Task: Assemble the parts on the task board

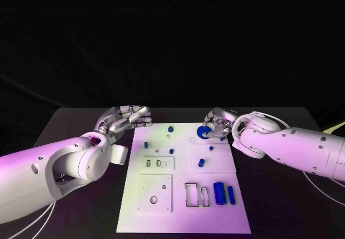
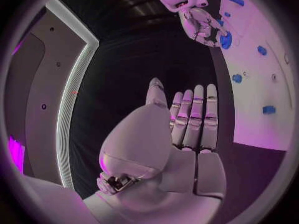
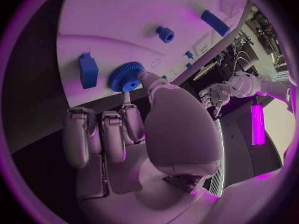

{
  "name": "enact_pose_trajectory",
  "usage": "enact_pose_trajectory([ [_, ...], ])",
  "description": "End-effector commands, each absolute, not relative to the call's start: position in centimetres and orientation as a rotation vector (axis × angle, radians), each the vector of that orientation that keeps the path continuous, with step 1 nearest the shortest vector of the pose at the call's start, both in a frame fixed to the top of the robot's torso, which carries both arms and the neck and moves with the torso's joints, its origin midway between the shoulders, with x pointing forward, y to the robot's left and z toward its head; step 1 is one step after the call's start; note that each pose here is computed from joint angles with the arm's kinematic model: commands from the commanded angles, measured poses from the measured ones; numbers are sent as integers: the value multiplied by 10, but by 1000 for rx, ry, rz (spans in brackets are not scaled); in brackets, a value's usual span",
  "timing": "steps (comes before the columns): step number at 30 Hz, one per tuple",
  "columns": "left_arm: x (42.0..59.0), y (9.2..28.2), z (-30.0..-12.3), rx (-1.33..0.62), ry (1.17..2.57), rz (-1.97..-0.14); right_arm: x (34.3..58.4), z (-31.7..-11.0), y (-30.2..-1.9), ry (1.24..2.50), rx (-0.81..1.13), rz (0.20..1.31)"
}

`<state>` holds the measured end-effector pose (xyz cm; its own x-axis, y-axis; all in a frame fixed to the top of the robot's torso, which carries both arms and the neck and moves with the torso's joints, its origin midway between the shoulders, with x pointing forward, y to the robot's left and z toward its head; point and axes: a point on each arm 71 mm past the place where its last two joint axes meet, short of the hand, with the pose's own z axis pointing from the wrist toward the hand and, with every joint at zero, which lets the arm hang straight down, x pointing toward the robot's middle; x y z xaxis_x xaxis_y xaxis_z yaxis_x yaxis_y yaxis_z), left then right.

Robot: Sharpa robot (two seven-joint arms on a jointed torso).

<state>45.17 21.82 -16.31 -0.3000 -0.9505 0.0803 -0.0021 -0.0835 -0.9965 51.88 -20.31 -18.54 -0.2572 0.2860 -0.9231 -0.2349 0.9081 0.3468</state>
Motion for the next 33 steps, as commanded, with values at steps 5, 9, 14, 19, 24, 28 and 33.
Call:
enact_pose_trajectory([
  [5, 451, 216, -162, -1096, 1389, -1524, 517, -188, -202, 1764, -41, 446],
  [9, 451, 216, -162, -1097, 1389, -1524, 517, -188, -202, 1753, -64, 439],
  [14, 452, 216, -162, -1097, 1389, -1522, 515, -186, -198, 1729, -90, 450],
  [19, 452, 216, -162, -1098, 1389, -1522, 512, -182, -192, 1677, -99, 486],
  [24, 452, 217, -162, -1098, 1390, -1521, 506, -175, -184, 1595, -135, 514],
  [28, 452, 217, -162, -1099, 1390, -1520, 499, -167, -173, 1513, -199, 518],
  [33, 452, 216, -162, -1100, 1391, -1519, 492, -160, -154, 1453, -256, 536],
])
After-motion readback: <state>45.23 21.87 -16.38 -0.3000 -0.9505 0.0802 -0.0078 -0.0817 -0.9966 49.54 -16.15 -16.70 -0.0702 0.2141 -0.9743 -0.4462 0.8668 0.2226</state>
